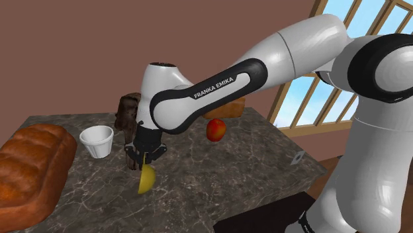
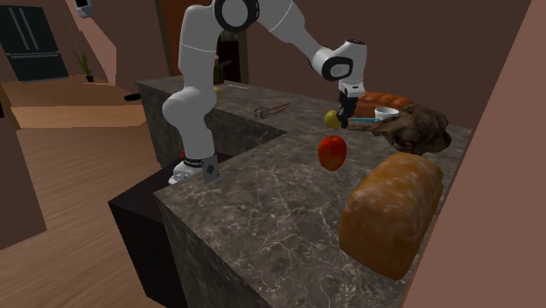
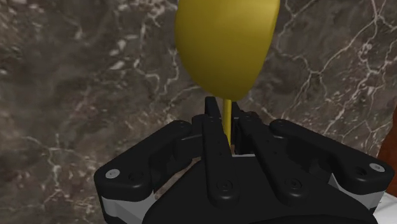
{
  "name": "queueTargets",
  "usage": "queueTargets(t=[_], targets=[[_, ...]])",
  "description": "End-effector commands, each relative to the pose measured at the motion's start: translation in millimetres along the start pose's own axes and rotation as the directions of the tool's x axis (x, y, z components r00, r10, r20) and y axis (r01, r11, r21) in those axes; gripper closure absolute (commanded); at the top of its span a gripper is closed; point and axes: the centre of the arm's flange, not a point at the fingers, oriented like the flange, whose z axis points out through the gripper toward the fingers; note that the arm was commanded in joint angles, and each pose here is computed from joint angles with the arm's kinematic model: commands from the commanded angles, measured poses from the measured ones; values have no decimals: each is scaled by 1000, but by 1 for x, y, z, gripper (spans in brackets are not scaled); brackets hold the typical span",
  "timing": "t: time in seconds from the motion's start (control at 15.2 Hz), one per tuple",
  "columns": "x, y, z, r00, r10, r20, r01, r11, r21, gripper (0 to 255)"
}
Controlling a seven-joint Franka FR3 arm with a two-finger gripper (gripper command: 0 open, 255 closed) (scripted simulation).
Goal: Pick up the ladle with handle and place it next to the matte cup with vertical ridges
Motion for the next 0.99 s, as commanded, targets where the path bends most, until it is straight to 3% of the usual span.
queueTargets(t=[0.0,0.33,0.59,0.92], targets=[[-2,1,5,1000,-1,9,1,1000,-9,0],[-1,2,5,1000,-1,9,1,1000,-9,0],[-1,1,-45,1000,-1,9,1,1000,-9,0],[-1,1,-45,1000,-1,9,1,1000,-9,0]])
